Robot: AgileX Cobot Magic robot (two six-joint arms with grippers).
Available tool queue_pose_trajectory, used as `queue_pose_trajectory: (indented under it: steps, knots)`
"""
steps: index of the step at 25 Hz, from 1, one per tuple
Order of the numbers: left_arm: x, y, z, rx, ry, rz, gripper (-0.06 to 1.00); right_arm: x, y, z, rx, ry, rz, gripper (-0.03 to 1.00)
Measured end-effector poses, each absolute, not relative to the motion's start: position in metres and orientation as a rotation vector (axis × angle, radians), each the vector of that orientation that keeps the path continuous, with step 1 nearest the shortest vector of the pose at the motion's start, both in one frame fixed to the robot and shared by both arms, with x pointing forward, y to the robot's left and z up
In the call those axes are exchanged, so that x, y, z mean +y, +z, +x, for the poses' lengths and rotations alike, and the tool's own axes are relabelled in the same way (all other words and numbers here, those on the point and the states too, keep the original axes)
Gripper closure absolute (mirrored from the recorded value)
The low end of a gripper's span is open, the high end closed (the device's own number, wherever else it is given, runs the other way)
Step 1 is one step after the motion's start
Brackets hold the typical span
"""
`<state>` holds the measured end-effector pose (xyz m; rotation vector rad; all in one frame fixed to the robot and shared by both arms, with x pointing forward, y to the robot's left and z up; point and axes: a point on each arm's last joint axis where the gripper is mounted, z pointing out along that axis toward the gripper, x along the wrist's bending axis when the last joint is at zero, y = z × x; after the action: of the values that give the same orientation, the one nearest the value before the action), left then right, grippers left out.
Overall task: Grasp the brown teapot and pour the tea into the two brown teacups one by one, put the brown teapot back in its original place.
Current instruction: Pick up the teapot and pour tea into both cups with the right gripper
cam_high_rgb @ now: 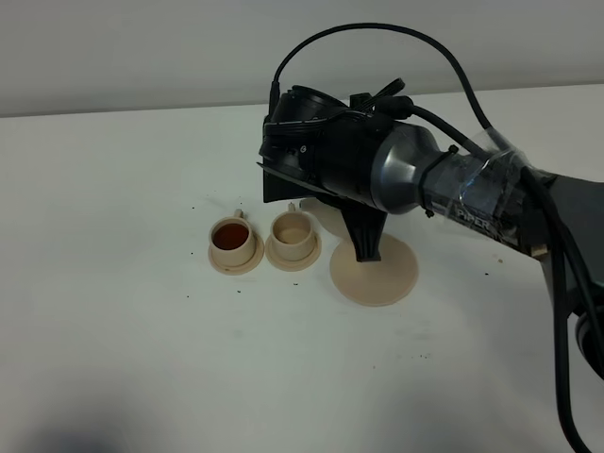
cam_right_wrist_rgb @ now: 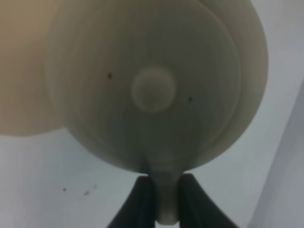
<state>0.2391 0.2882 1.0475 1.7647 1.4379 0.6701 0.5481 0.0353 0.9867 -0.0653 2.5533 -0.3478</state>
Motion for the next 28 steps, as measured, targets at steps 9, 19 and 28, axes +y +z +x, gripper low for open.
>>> queue_pose_trajectory:
  steps: [9, 19, 28]
  knots:
    - [0.288, 1.047, 0.239, 1.437, 0.671, 1.765, 0.71, 0.049, 0.982, 0.536, 2.519, -0.373, -0.167, 0.86]
    - [0.288, 1.047, 0.239, 1.437, 0.671, 1.765, 0.71, 0.051, 0.977, 0.538, 2.466, -0.427, -0.229, 0.86]
    - [0.288, 1.047, 0.239, 1.437, 0.671, 1.765, 0.71, 0.052, 0.968, 0.543, 2.426, -0.481, -0.266, 0.86]
